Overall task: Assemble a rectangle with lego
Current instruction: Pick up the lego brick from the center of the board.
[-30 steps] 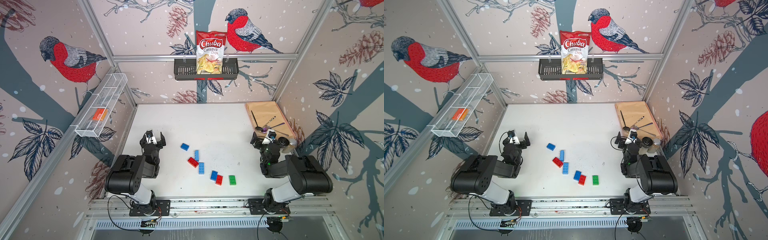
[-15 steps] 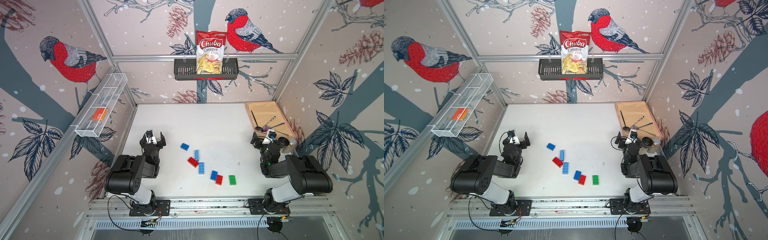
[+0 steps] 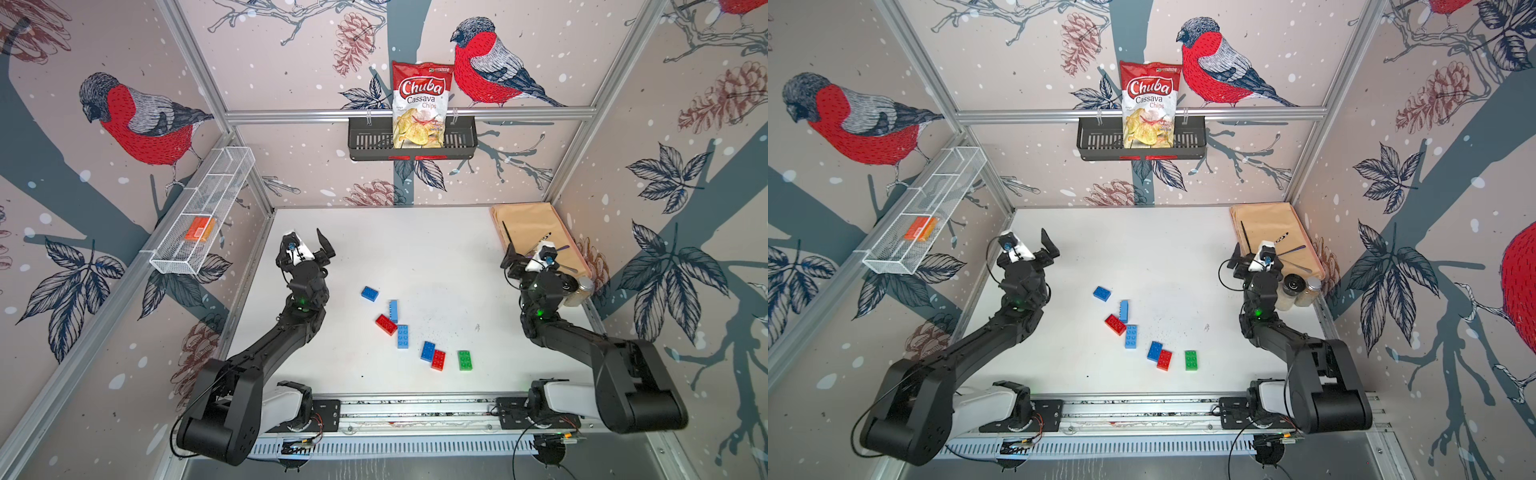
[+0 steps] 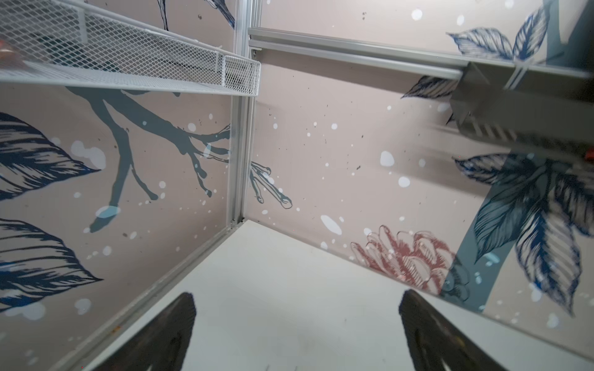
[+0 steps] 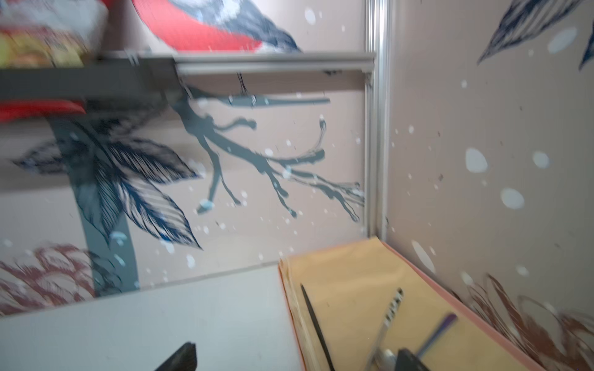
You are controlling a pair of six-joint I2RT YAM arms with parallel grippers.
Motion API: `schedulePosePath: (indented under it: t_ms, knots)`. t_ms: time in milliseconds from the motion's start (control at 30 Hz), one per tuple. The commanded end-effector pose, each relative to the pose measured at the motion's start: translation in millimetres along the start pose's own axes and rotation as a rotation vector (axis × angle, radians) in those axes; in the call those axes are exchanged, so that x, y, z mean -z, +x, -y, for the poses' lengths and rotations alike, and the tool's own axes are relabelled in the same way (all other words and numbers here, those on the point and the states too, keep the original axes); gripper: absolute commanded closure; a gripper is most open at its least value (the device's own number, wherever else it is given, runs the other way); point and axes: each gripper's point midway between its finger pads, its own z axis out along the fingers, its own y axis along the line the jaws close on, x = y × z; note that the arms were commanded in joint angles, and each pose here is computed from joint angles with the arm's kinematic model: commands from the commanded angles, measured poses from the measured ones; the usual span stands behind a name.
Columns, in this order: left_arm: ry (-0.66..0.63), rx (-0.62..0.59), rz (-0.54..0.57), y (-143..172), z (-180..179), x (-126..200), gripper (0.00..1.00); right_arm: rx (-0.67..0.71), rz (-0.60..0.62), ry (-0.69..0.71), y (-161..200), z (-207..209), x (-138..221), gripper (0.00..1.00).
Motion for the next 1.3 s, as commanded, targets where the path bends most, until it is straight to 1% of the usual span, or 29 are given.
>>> schedulePosePath:
  t_ms: [0,33,67,100,133,200,233,267,333,400,500,567,633,700,733,767,867,900,1000,1067,1167,1233,1267]
  knots:
    - [0.175,0.17,-0.212,27,31,3,0.01,-0.356,-0.212,-0.126,18,-21,0,0.0]
    - [0.27,0.189,-0.204,23,46,7,0.01,-0.351,-0.226,-0.243,14,-39,2,0.0]
    - [0.375,0.199,-0.182,17,62,15,0.01,-0.348,-0.23,-0.321,10,-52,5,0.0]
    - [0.427,0.211,-0.192,18,74,20,0.02,-0.351,-0.241,-0.357,10,-60,7,0.0]
    - [0.44,0.198,-0.22,22,82,23,0.02,-0.351,-0.252,-0.369,11,-66,8,0.0]
    - [0.415,0.098,-0.345,44,100,23,0.03,-0.296,-0.297,-0.356,18,-80,7,0.02]
    - [0.393,0.05,-0.402,55,106,24,0.04,-0.255,-0.319,-0.328,21,-85,5,0.02]
    - [0.378,0.005,-0.483,72,112,27,0.05,-0.205,-0.348,-0.29,27,-90,3,0.02]
    - [0.405,-0.038,-0.614,100,127,40,0.07,-0.139,-0.405,-0.243,37,-100,-3,0.04]
    - [0.442,-0.067,-0.735,128,138,59,0.1,-0.117,-0.477,-0.225,53,-107,-8,0.08]
    - [0.554,-0.095,-0.845,149,156,88,0.13,-0.105,-0.579,-0.25,73,-121,-10,0.15]
    - [0.638,-0.132,-0.876,153,169,108,0.13,-0.087,-0.65,-0.272,85,-132,-6,0.16]
    - [0.743,-0.19,-0.901,155,184,131,0.13,-0.051,-0.704,-0.284,94,-142,-1,0.16]
    - [0.817,-0.285,-0.934,160,199,156,0.13,-0.019,-0.735,-0.248,99,-142,2,0.16]
    - [0.828,-0.345,-0.966,171,200,169,0.13,-0.013,-0.737,-0.219,99,-137,1,0.15]
    - [0.837,-0.407,-0.985,174,208,180,0.13,-0.008,-0.736,-0.174,99,-128,-1,0.15]
    - [0.803,-0.6,-1.098,203,206,216,0.14,-0.026,-0.725,-0.057,94,-101,-10,0.13]
    - [0.816,-0.64,-1.14,212,207,232,0.15,-0.04,-0.724,-0.03,94,-94,-12,0.13]
    - [0.891,-0.666,-1.225,227,212,277,0.15,-0.084,-0.742,0.005,102,-78,-13,0.13]
    - [0.892,-0.662,-1.254,231,210,287,0.16,-0.102,-0.766,0.0,110,-76,-12,0.13]
    - [0.863,-0.633,-1.26,227,207,287,0.17,-0.101,-0.799,-0.013,123,-76,-10,0.13]
    - [0.815,-0.617,-1.24,223,205,278,0.17,-0.098,-0.813,-0.025,126,-77,-10,0.13]
    - [0.771,-0.601,-1.232,222,202,271,0.17,-0.097,-0.821,-0.031,129,-79,-10,0.13]
